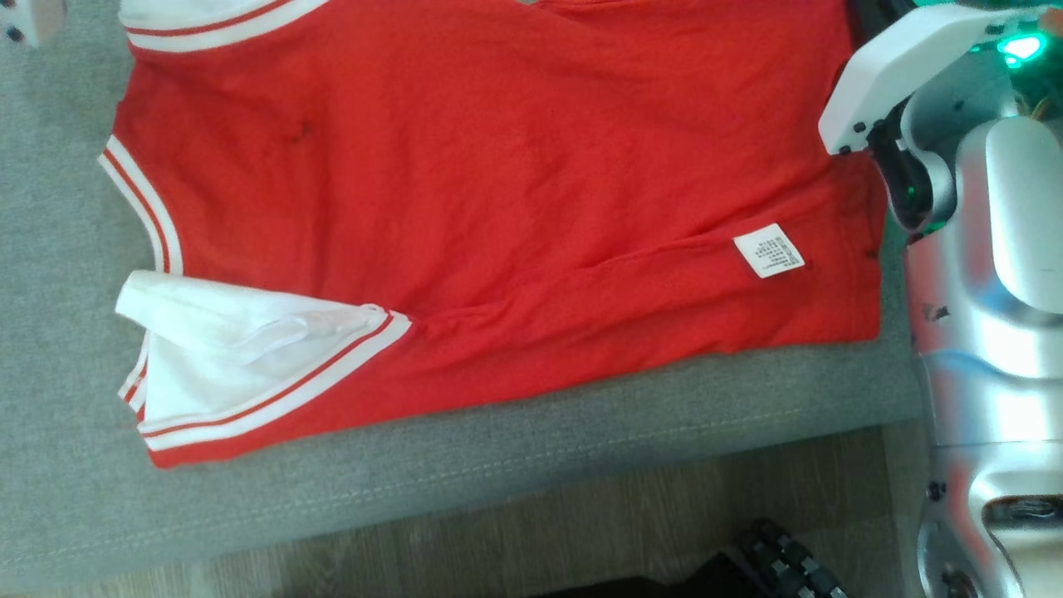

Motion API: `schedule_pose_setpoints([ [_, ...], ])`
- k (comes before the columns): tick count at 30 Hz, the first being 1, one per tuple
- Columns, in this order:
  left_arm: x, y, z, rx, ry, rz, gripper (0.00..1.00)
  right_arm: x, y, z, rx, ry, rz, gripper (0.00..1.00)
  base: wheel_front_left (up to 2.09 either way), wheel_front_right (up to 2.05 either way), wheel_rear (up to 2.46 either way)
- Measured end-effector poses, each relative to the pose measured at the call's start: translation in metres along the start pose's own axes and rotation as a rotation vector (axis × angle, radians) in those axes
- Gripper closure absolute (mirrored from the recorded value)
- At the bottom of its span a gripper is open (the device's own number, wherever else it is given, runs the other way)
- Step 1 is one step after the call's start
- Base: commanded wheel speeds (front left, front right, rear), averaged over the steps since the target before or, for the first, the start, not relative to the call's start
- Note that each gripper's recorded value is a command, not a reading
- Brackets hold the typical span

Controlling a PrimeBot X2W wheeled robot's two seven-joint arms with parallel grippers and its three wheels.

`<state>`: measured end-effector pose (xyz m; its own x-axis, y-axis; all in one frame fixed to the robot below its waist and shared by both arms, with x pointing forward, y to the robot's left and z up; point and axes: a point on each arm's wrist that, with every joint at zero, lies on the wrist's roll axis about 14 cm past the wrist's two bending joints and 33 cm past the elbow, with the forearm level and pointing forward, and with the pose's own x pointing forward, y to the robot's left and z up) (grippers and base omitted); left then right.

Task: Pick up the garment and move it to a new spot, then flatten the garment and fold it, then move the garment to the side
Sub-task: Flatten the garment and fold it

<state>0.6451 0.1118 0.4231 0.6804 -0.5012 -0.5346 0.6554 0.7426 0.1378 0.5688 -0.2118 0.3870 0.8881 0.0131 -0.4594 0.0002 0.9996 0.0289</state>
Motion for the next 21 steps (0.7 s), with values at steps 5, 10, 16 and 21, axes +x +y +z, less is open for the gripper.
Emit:
schedule_pose_setpoints([
  [5, -0.004, -0.005, -0.002, 0.01, -0.015, -0.005, 1.0, 0.0, 0.002, 0.009, -0.011, -0.026, 0.004, 1.0, 0.0, 0.0, 0.0],
  [10, -0.017, 0.008, 0.029, 0.066, -0.168, 0.044, 1.0, 0.001, 0.007, 0.048, -0.013, -0.132, 0.014, 1.0, 0.0, 0.0, 0.0],
  [16, -0.037, 0.027, 0.064, 0.074, -0.31, 0.116, 1.0, 0.006, 0.011, 0.094, 0.009, -0.244, 0.016, 1.0, 0.0, 0.0, 0.0],
  [21, -0.057, 0.011, 0.071, 0.055, -0.367, 0.082, 1.0, 0.005, 0.022, 0.093, 0.032, -0.243, 0.039, 1.0, 0.0, 0.0, 0.0],
])
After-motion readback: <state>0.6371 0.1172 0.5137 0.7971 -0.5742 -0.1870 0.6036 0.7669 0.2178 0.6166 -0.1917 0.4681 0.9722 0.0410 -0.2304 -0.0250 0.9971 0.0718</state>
